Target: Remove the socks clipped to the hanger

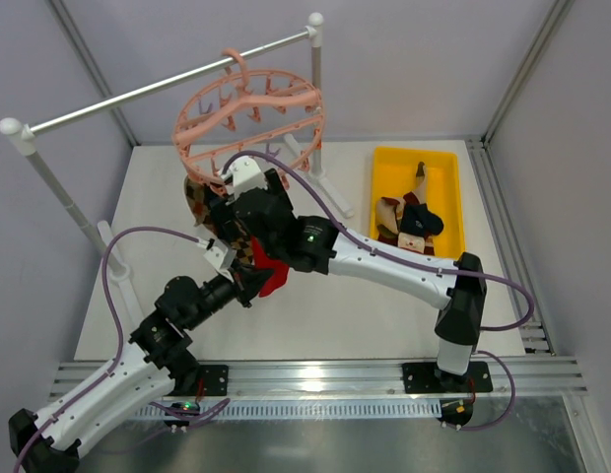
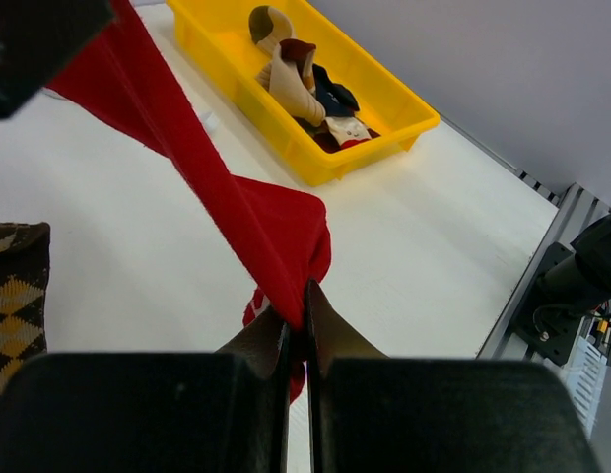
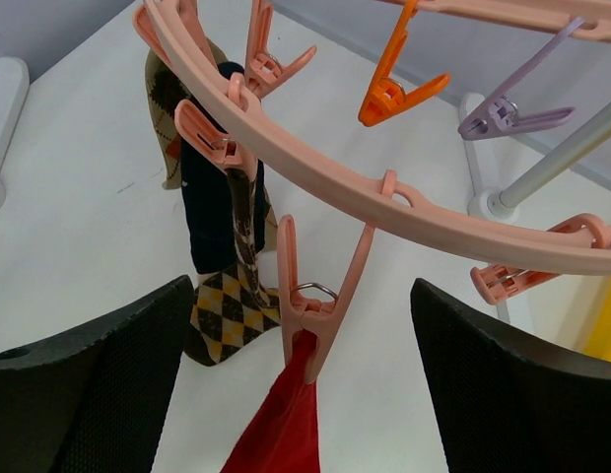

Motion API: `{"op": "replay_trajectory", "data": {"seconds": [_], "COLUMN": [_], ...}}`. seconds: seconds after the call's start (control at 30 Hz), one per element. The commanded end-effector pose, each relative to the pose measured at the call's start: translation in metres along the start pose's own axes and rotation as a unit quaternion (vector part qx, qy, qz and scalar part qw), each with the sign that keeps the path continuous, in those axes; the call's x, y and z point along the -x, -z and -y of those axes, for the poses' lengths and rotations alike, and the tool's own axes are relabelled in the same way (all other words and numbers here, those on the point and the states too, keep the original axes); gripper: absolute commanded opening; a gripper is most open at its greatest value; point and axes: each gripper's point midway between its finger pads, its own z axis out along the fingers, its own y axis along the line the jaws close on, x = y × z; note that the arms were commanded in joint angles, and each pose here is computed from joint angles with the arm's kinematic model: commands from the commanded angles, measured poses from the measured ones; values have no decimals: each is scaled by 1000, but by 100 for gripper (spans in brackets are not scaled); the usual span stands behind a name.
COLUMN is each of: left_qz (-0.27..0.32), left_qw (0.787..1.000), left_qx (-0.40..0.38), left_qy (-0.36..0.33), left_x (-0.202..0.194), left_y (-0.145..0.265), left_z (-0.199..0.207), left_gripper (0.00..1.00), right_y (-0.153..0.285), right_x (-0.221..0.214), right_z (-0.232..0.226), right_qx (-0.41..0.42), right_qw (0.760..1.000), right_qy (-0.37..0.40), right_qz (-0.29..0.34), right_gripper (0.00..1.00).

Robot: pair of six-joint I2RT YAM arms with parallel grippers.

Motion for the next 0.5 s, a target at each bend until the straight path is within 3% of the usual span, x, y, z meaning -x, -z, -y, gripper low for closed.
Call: {"op": "replay_trajectory", "data": {"seconds": [0.0,0.07,0.17,0.2,0.23,0.47], "left_qz": [3,2,0,-1,-2,-6], "left_qw": [1000,1000,999,999,999,1000], "left_qx": [-26,-29,-34,-35,-36,-26], "left_qy": [0,-2,-1,-2,-2,-2], "left_x": [2,1,0,-1,-1,-4], "left_y": [0,0,-1,-1,-1,-3], "left_z": [10,11,13,13,14,10], "left_gripper": [0,0,0,0,0,0], "right_y": [7,6,5,4,3,2], "right_x": [23,25,28,30,29,29], "right_z": [5,7,9,10,11,11], "right_qx": [-9,-14,-24,-26,-30,-33], "right_qw": [1000,1000,999,999,999,999], "right_qy": [-8,-6,-3,-4,-3,-7], "right_qz": [20,22,29,33,34,37], "right_gripper": [88,82,57,39,4,4]}}
